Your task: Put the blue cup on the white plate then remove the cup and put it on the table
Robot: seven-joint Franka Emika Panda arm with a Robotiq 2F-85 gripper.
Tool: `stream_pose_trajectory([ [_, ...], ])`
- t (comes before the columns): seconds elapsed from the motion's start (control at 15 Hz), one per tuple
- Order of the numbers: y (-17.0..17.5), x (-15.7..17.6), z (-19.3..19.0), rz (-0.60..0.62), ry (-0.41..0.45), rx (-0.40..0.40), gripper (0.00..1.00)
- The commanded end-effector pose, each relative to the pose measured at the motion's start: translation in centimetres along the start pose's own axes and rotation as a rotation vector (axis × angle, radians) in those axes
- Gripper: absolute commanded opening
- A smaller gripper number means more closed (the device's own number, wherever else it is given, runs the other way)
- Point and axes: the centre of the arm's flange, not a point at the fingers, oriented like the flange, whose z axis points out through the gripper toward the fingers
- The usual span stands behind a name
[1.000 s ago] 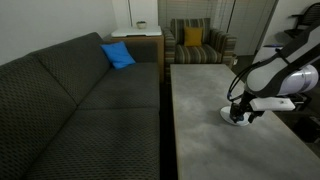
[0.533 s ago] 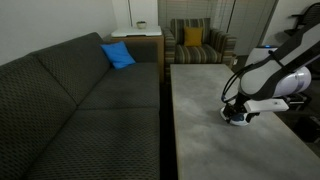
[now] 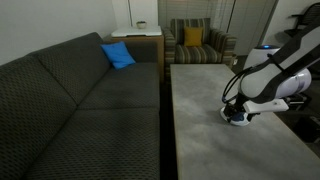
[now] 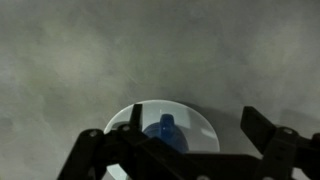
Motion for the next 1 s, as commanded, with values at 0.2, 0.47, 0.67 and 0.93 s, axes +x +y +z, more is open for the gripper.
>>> stream_pose_trajectory([
  [0.2,0.5,0.2,0.9,0.044,0.093,-0.031,1.00],
  [0.47,1.4,0.6,1.1,0.085,0.107,-0.067,1.00],
  [0.67,1.9,1.0,1.2,0.089,0.102,-0.054,1.00],
  [0.93,2.0,1.6,2.0,0.076,0.087,-0.020,1.00],
])
